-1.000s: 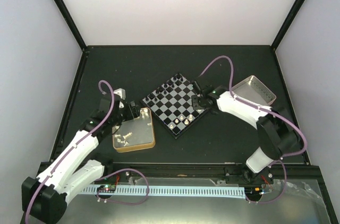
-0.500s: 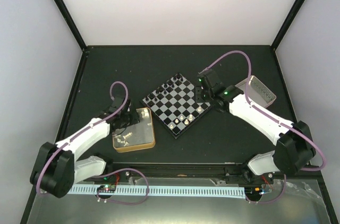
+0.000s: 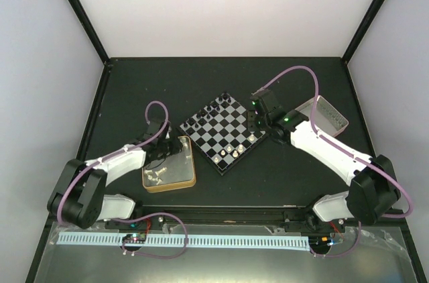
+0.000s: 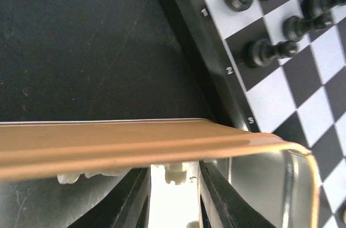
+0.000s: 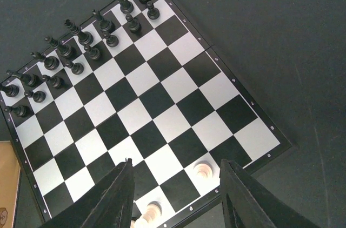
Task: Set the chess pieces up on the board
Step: Pick up the chess piece from the storage box.
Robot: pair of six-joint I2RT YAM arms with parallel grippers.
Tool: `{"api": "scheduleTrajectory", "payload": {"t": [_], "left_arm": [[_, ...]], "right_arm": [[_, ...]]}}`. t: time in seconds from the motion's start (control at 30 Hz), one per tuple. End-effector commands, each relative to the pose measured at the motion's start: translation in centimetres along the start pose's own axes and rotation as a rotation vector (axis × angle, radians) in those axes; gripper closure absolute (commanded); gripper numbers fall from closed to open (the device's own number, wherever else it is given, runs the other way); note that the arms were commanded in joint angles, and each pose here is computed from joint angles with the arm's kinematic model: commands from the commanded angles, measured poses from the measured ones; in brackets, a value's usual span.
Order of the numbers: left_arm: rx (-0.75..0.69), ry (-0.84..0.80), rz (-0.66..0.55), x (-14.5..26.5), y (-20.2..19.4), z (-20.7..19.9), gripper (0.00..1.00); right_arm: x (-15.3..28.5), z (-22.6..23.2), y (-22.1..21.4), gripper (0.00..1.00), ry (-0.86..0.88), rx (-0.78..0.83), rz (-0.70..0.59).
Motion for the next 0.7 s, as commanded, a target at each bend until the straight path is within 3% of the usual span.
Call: {"api": "scheduleTrajectory", "payload": {"t": [0.0,0.13,0.43,0.57,0.67], "left_arm": [[0.003,-0.016,0.007,-1.0,0.7,-0.9,0.76],[0.006,0.018,0.053,-1.8,0.1,-0.5,0.78],[-0.022,0.035,0.07,-1.2,-0.3,-0.4,0.94],[-0.073,-0.013,0.066,0.7,-0.4,-1.1,0.96],[-0.153,-0.139,0.043,3.3,-0.2,-3.0,0.97]], "right_arm": [[0.5,0.0,0.4,0.55,0.011,-0.022,-0.026],[0.7,-0.1,0.4,0.55,0.008,-0.023,-0.033],[1.5,0.5,0.7,0.56,0.063,-0.033,-0.034],[2.1,2.5,0.4,0.55,0.22,-0.006,0.005],[2.7,5.1,-0.2,0.54,0.435,0.026,0.066]]}}
Point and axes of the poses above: each gripper's point midway between its finger pads, its own x axis back along the fingers, its own z axis along the line the jaws close on, y = z × x, the point moved 5 cm from there along x, back along the fingers, and after that the axes turned 2 degrees about -x, right-handed, at the moved point
